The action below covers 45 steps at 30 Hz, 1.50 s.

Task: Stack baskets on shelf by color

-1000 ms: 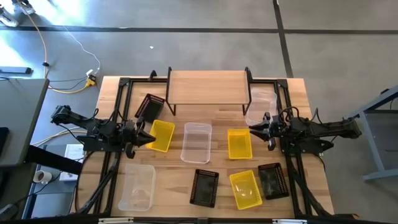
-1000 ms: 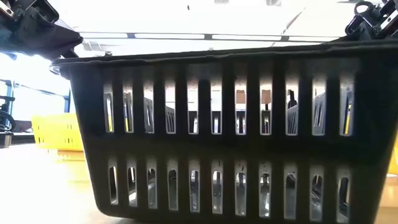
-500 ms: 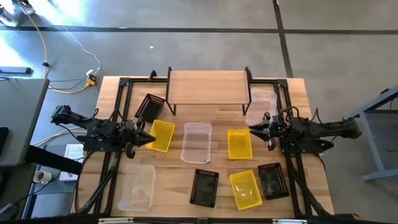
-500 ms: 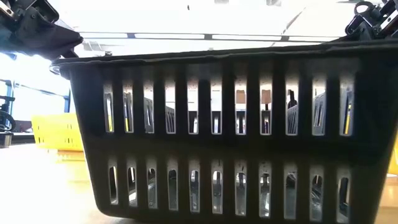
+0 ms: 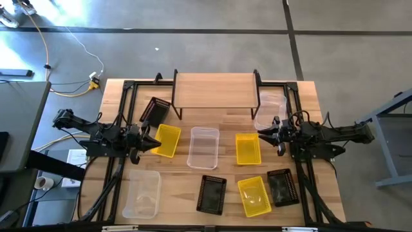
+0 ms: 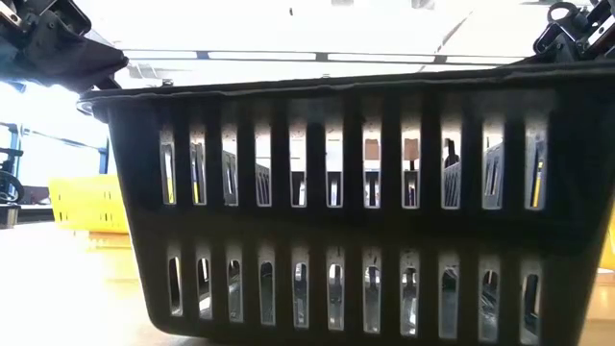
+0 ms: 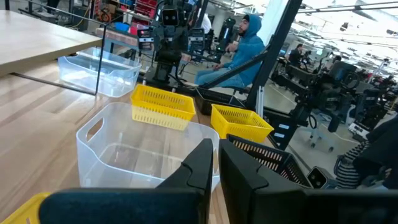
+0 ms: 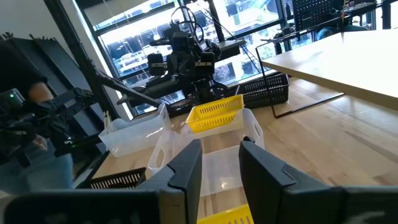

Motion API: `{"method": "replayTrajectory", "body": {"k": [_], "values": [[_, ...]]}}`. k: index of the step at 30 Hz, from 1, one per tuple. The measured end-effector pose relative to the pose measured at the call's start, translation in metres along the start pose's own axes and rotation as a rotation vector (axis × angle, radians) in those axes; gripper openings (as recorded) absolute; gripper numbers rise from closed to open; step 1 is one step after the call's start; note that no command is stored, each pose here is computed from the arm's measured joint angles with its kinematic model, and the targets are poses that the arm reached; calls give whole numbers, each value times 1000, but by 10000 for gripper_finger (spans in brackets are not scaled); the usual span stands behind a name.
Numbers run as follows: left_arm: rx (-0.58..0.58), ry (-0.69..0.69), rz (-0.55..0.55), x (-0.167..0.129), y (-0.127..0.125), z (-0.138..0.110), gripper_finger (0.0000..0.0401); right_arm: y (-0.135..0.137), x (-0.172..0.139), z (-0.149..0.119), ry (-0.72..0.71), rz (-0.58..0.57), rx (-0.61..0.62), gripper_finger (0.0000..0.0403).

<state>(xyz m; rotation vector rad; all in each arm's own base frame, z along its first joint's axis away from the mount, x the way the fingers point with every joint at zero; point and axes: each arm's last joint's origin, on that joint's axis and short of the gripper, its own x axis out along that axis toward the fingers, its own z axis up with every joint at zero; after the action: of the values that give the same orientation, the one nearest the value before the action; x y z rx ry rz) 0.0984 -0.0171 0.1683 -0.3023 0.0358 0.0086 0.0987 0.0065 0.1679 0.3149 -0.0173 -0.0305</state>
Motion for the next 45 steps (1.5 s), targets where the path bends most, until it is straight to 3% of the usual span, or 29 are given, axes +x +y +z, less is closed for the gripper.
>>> {"method": "replayTrajectory", "body": {"k": [27, 45], "values": [[-3, -9, 24, 0, 1, 0, 19, 0, 0, 0, 0, 0, 0, 92], [-229, -66, 37, 0, 0, 5, 19, 0, 0, 0, 0, 0, 0, 92]]}}
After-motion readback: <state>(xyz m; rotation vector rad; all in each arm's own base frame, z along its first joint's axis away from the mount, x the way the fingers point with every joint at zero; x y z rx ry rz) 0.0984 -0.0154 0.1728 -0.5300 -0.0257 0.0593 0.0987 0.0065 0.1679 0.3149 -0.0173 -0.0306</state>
